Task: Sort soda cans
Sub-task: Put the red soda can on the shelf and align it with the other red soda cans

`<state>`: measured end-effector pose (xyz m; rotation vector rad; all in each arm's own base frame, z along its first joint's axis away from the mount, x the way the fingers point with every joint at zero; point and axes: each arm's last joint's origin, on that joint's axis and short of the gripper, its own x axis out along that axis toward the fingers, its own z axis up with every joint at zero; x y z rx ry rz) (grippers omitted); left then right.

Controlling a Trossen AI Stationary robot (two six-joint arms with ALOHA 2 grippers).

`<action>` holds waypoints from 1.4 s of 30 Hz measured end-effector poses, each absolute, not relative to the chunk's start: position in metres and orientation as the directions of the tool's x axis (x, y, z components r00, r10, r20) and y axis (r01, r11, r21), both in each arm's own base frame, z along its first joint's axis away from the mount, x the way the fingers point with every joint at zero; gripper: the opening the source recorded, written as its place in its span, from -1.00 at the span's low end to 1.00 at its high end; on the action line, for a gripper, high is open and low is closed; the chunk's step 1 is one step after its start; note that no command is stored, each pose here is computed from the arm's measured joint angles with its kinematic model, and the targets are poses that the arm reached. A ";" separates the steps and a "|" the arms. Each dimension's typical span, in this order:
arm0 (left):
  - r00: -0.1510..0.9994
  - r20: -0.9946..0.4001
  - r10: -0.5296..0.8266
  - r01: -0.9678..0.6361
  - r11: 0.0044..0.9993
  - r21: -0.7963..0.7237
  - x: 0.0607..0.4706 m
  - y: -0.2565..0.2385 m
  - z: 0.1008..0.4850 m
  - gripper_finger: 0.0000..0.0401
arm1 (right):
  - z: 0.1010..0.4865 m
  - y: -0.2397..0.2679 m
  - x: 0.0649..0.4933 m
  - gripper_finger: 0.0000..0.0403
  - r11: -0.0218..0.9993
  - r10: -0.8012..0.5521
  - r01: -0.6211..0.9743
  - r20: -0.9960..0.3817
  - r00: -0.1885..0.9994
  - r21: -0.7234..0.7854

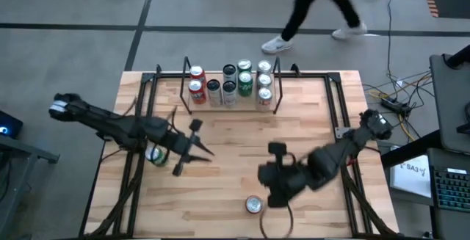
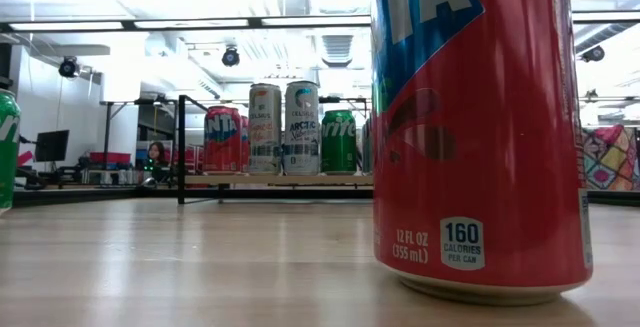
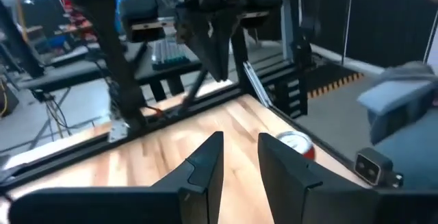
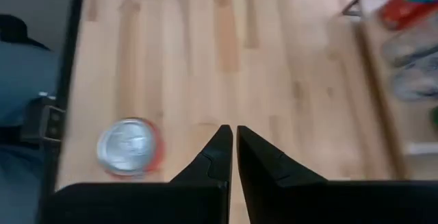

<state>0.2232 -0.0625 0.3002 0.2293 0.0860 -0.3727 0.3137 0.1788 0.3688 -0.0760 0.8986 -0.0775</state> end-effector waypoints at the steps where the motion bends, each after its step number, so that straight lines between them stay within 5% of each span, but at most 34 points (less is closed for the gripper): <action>1: 0.927 -0.141 -0.347 0.371 0.906 0.206 0.227 -0.071 0.298 -0.62 | 0.361 0.188 0.311 -0.94 0.994 -0.100 0.039 -0.771 0.628 -0.098; 14: 0.875 -0.295 -0.385 0.446 0.876 0.182 0.265 -0.155 0.269 -0.62 | 0.285 0.262 0.294 -0.94 0.994 0.076 -0.011 -0.612 0.787 0.110; 27: 0.830 -0.331 -0.448 0.493 0.868 0.061 0.257 -0.181 0.264 -0.62 | 0.247 0.260 0.287 -0.87 0.944 0.017 0.187 -0.605 0.796 0.273; 33: 0.815 -0.366 -0.450 0.492 0.870 0.025 0.240 -0.173 0.277 -0.62 | 0.250 0.260 0.288 -0.43 0.950 -0.009 0.190 -0.586 0.811 0.248; 42: 0.816 -0.403 -0.414 0.419 0.904 -0.080 0.195 -0.142 0.311 -0.62 | 0.249 0.257 0.288 0.55 0.985 -0.074 0.148 -0.571 0.818 0.084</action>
